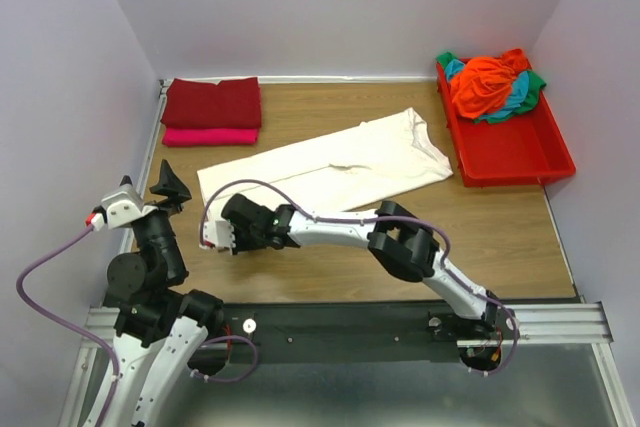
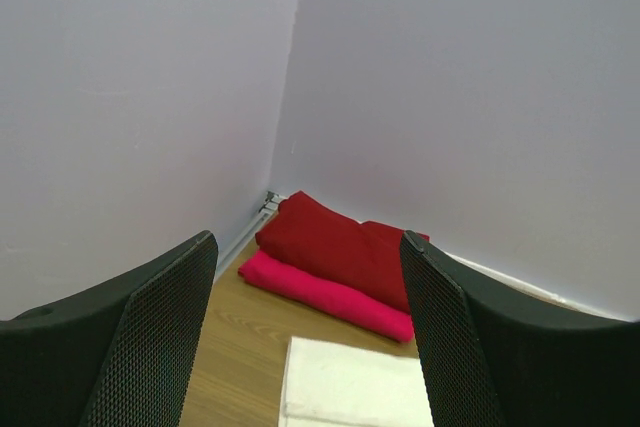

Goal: Fold and stack the t-shirts
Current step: Fold the tshirt

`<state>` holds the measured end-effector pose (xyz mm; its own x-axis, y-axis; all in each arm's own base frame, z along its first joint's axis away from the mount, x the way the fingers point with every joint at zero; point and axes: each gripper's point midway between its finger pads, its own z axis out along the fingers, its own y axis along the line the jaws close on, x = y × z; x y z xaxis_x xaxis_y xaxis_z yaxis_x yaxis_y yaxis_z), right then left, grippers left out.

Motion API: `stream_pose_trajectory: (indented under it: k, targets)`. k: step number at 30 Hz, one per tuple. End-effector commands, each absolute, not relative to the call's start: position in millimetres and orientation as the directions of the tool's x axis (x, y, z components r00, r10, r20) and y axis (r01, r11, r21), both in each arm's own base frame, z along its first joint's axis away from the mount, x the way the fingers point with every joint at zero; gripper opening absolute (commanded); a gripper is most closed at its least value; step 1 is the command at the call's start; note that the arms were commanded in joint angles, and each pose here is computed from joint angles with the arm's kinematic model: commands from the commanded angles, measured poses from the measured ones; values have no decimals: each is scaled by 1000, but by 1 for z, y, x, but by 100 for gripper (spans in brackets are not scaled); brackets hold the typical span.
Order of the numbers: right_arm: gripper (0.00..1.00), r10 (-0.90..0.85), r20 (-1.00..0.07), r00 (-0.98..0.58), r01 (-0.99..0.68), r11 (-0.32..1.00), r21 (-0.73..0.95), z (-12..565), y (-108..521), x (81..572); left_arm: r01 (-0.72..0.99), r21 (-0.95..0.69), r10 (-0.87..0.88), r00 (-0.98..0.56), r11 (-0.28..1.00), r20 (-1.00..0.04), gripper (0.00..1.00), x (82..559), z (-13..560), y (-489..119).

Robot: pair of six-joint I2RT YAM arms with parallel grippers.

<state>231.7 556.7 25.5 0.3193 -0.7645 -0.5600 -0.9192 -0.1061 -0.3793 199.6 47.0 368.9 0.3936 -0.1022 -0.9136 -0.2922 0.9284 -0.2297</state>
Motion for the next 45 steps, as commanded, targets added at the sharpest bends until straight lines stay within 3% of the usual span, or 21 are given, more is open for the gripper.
stream_pose_trajectory:
  k: [1, 5, 7, 8, 11, 13, 16, 21, 23, 24, 28, 30, 36, 45]
  targets:
    - [1, -727, -553, 407, -913, -347, -216, 16, 532, 130, -284, -252, -118, 416, 925, -902, 81, 199, 372, 47]
    - [9, -740, -534, 409, -908, -389, -157, 11, 502, 98, -278, -245, -116, 411, 929, -904, 83, 202, 371, 45]
    - [26, -743, -525, 415, -902, -413, -128, 8, 485, 87, -255, -232, -114, 405, 939, -907, 83, 206, 371, 39]
    - [41, -720, -541, 434, -893, -423, -153, 26, 483, 87, -229, -217, -111, 402, 949, -909, 83, 209, 372, 33]
    - [59, -721, -487, 493, -866, -459, -199, 51, 461, 95, -170, -216, -136, 390, 961, -911, 86, 218, 373, 20]
    - [61, -732, -447, 514, -856, -474, -208, 64, 440, 113, -123, -201, -140, 381, 972, -914, 87, 224, 375, 9]
    - [63, -745, -483, 459, -886, -424, -187, 94, 404, 152, 22, -150, -149, 341, 988, -928, 88, 242, 376, -25]
    - [69, -768, -570, 290, -956, -209, -205, 133, 334, 229, 359, -90, -161, 172, 929, -972, 91, 286, 360, -110]
    - [70, -770, -620, 151, -978, -27, -205, 146, 293, 270, 456, -97, -127, 35, 884, -991, 89, 318, 339, -144]
    - [70, -750, -661, 24, -975, 128, -181, 152, 264, 296, 555, -101, -107, -22, 825, -994, 87, 321, 329, -167]
    - [70, -625, -733, -268, -880, 468, -78, 154, 189, 338, 711, -200, 42, -307, 674, -951, 76, 378, 265, -234]
    - [70, -541, -751, -378, -800, 600, -29, 153, 147, 351, 756, -234, 118, -380, 612, -917, 75, 389, 239, -256]
    - [70, -377, -812, -446, -738, 668, 96, 149, 101, 341, 769, -222, 385, -520, 599, -762, 66, 447, 142, -308]
    - [70, -361, -816, -451, -757, 639, 136, 143, 105, 330, 701, -156, 441, -589, 696, -678, 64, 512, 80, -319]
